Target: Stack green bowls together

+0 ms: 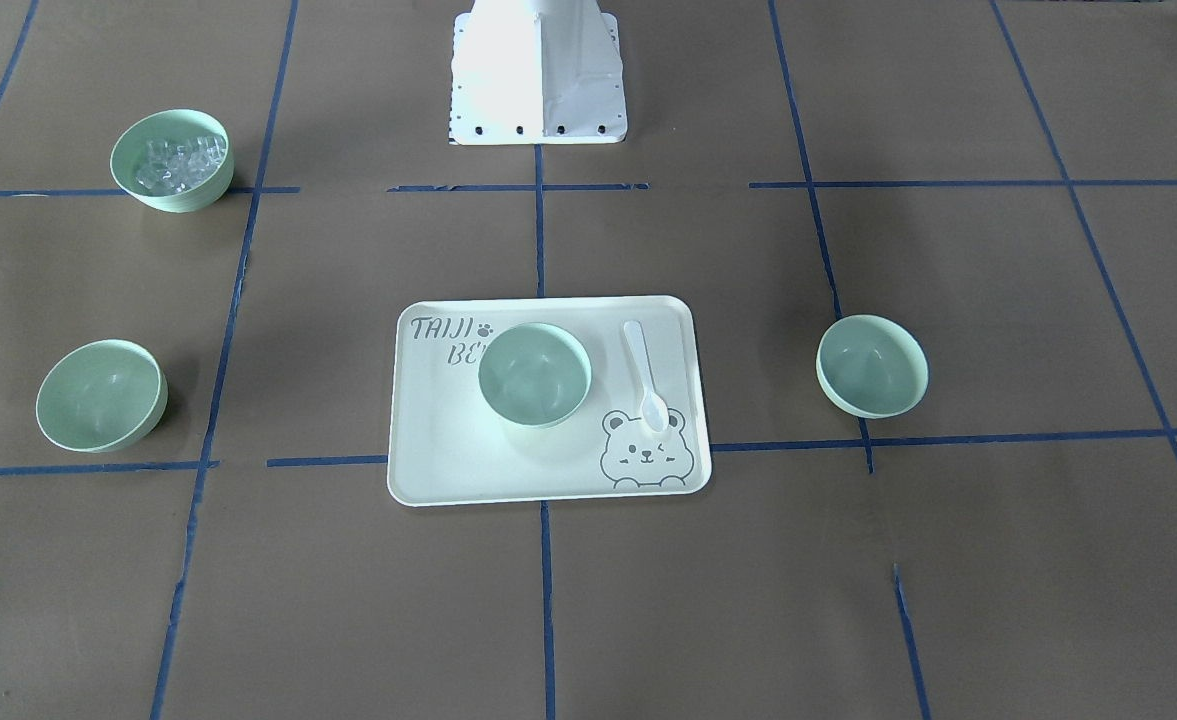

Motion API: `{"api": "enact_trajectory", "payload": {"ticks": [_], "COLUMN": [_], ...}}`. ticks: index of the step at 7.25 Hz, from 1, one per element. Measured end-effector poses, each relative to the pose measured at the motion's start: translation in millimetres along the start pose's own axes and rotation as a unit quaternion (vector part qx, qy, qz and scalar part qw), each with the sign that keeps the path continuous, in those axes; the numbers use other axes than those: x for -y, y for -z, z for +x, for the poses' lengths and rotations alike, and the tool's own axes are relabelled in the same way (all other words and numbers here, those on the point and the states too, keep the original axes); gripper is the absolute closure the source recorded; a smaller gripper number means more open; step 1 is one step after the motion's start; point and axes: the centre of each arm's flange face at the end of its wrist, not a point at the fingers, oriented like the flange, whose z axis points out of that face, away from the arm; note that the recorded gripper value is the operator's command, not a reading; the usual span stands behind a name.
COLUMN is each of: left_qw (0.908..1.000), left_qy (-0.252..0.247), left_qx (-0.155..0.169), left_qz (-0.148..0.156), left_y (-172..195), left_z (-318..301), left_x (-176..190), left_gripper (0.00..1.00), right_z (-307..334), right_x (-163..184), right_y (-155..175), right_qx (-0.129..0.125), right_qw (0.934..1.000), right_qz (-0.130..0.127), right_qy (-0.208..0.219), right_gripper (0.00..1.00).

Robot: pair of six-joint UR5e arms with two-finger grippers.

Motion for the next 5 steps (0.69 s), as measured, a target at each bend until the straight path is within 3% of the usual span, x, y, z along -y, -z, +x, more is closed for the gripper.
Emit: {"api": "enact_trajectory", "payload": {"ticks": [5], "left_qw": [0.9995], "left_qy": [-0.022], "left_qx": [0.000], "left_qz": [0.020], "left_y": [13], "left_z": [14], "left_x": [3], "left_gripper": [0.00], "right_z": [-2], "right_x": [1], "right_y": [-18], "right_qx": [-0.001], "right_qw": [0.9999], "right_qz": [-0.016], "right_qy": [0.003], "right_gripper": [0.00]}}
